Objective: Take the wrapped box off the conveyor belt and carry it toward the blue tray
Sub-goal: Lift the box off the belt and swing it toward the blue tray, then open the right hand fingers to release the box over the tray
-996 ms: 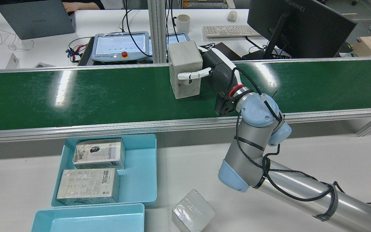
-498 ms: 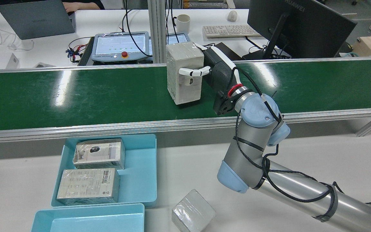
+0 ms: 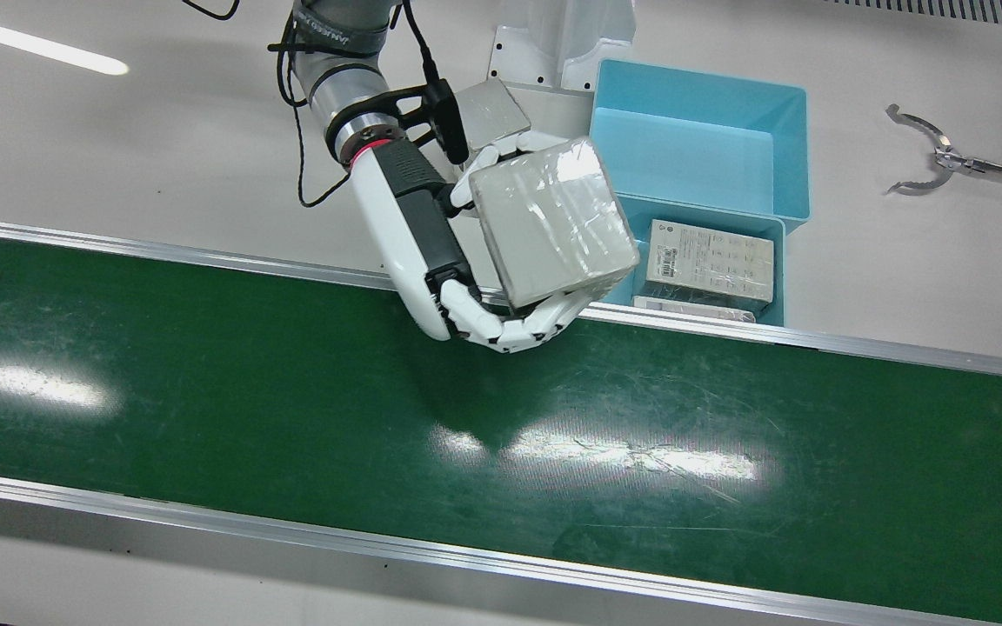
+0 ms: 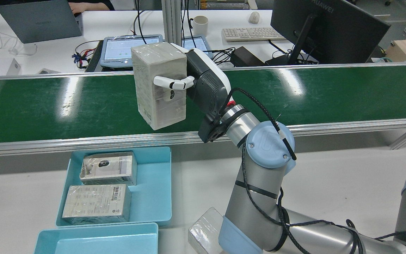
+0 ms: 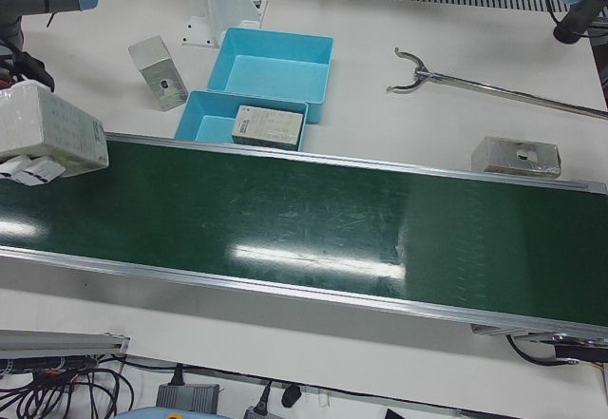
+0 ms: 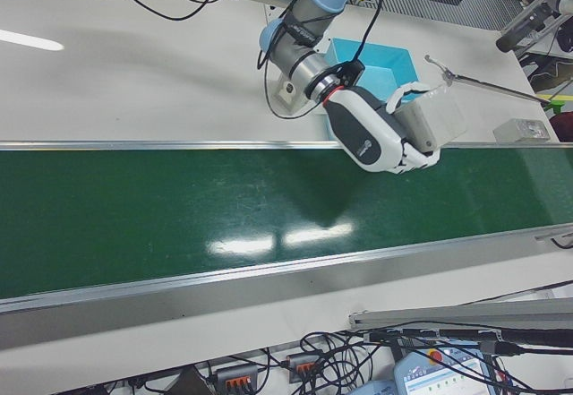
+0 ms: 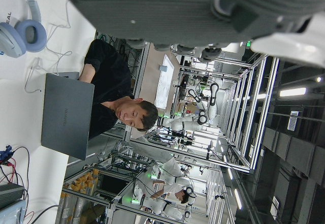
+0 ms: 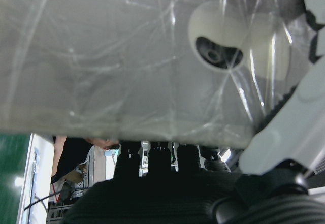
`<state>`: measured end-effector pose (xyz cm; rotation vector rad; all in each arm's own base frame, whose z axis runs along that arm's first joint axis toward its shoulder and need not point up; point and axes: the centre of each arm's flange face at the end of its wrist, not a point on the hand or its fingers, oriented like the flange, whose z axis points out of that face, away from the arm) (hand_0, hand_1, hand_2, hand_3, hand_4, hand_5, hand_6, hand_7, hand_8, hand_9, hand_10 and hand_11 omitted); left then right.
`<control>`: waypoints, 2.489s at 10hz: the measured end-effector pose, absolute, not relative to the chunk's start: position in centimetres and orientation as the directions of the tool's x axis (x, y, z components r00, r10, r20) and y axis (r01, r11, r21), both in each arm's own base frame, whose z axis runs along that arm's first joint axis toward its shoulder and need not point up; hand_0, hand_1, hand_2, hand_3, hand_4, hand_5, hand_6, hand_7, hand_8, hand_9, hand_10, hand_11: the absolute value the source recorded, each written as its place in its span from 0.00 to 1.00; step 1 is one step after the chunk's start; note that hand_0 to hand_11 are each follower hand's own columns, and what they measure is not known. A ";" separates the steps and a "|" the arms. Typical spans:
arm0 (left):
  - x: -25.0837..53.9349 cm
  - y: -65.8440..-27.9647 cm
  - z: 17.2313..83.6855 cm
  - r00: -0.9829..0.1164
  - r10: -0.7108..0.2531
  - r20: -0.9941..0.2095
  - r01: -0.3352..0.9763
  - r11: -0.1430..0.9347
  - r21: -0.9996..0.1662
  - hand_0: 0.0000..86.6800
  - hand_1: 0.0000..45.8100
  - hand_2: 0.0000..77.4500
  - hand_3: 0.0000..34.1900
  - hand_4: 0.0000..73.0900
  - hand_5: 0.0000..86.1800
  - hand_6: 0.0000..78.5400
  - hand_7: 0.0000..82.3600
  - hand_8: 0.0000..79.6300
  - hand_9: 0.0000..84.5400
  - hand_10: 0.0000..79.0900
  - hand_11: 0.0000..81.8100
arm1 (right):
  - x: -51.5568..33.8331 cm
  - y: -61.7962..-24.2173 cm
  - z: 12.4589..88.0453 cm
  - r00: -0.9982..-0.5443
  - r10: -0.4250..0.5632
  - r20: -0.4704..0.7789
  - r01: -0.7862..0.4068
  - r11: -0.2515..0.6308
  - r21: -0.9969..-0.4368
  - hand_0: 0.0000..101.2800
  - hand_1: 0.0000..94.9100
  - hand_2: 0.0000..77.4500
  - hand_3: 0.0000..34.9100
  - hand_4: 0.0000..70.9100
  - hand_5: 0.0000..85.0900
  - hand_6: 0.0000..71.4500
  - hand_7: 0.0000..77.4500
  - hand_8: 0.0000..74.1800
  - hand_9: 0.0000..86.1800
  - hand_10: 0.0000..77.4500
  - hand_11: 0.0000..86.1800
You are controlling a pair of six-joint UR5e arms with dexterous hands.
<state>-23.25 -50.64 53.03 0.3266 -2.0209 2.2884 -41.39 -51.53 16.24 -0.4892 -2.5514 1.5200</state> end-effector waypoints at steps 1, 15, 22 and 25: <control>-23.3 -50.6 53.0 -0.975 -0.087 0.205 -0.193 -0.132 -0.972 0.00 0.00 0.01 0.00 0.00 0.01 0.00 0.00 0.00 0.00 0.00 0.00 | -42.5 -49.2 14.6 -0.933 0.352 -0.066 0.233 0.455 -0.859 0.44 0.01 0.46 0.01 0.22 0.60 0.59 0.38 0.71 0.42 0.55 0.50; -23.3 -50.6 53.0 -0.975 -0.087 0.205 -0.193 -0.132 -0.972 0.00 0.00 0.01 0.00 0.00 0.01 0.00 0.00 0.00 0.00 0.00 0.00 | -53.8 -32.9 10.1 -0.869 0.494 -0.015 0.291 0.486 -0.824 0.47 0.01 0.38 0.00 0.25 0.62 0.63 0.36 0.75 0.40 0.44 0.57; -23.3 -50.6 53.0 -0.975 -0.087 0.205 -0.193 -0.132 -0.972 0.00 0.00 0.01 0.00 0.00 0.01 0.00 0.00 0.00 0.00 0.01 0.00 | -53.8 -32.9 10.1 -0.869 0.494 -0.015 0.291 0.486 -0.824 0.47 0.10 0.27 0.00 0.16 0.61 0.40 0.42 0.04 0.21 0.01 0.09; -23.3 -50.6 53.0 -0.975 -0.087 0.205 -0.193 -0.132 -0.972 0.00 0.00 0.01 0.00 0.00 0.01 0.00 0.00 0.00 0.00 0.00 0.00 | -53.8 -32.9 10.1 -0.869 0.494 -0.015 0.291 0.486 -0.824 0.48 0.19 0.31 0.24 0.12 0.21 0.21 0.31 0.03 0.06 0.05 0.09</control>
